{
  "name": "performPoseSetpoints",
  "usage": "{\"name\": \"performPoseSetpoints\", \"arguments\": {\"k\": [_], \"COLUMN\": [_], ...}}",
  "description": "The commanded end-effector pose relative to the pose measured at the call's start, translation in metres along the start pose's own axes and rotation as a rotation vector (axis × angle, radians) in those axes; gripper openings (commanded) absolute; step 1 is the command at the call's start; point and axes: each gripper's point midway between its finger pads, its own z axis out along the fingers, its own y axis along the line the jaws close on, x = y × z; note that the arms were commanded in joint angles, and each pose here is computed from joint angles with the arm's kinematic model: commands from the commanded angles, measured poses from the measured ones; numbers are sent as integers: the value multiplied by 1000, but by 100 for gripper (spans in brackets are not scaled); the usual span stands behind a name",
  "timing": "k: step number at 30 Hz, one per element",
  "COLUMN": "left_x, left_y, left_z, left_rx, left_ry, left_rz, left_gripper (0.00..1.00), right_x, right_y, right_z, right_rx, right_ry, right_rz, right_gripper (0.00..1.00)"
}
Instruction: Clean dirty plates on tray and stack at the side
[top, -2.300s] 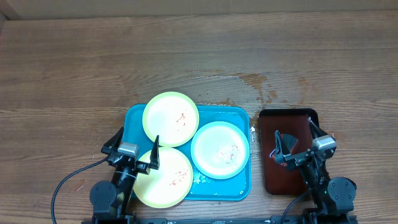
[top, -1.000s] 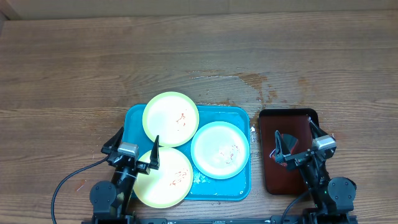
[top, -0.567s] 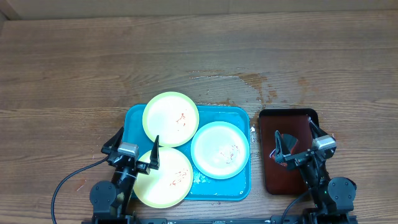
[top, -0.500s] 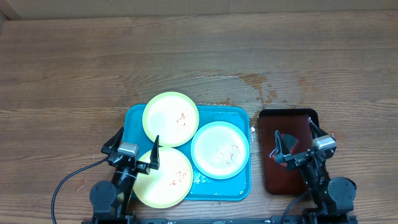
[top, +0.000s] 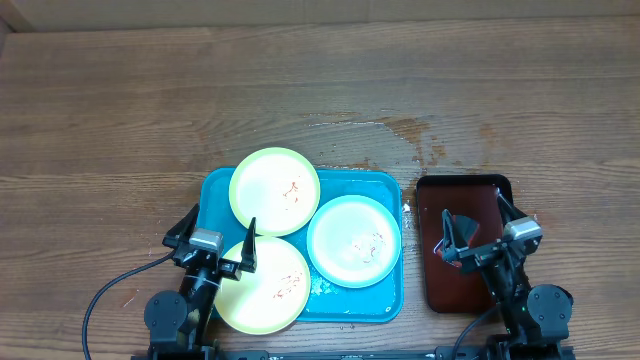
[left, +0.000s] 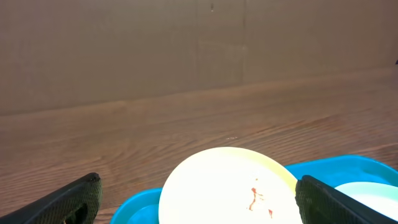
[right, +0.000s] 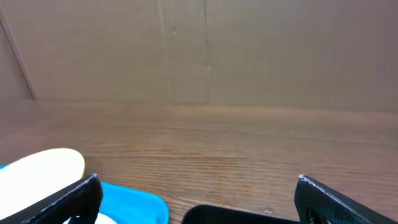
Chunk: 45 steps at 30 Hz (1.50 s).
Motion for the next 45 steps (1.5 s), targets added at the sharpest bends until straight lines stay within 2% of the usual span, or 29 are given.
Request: {"name": "performPoseSetpoints", "arguments": {"k": [1, 6, 13, 18, 24, 29, 37, 41, 45], "left_x": [0, -1, 0, 0, 0, 0, 0, 0, -1], "left_y": [1, 1, 1, 1, 1, 1, 1, 1, 1], "left_z": [0, 0, 0, 0, 0, 0, 0, 0, 0], "left_rx": [-6, -6, -6, -6, -6, -6, -6, -6, -6], "left_ry": [-6, -6, -6, -6, -6, -6, -6, -6, -7], "left_rz": [-8, -8, -8, -8, -8, -8, -8, -8, -8], "left_gripper": [100, 100, 100, 100, 100, 100, 100, 100, 100], "right_x": [2, -7, -52, -75, -101, -85, -23, -2, 3], "right_y": [1, 5, 15, 28, 52, 52, 52, 51, 48], "right_z": [0, -5, -14, -7, 16, 24, 8, -7, -11], "right_rx": [-7, -4, -13, -49, -150, -90, 18, 68, 99], "right_ry": [-2, 38, 55, 201, 452, 766, 1232, 1386, 1423], "right_rz": [172, 211, 215, 252, 345, 460, 640, 682, 680], "right_gripper": [100, 100, 100, 100, 100, 100, 100, 100, 100]}}
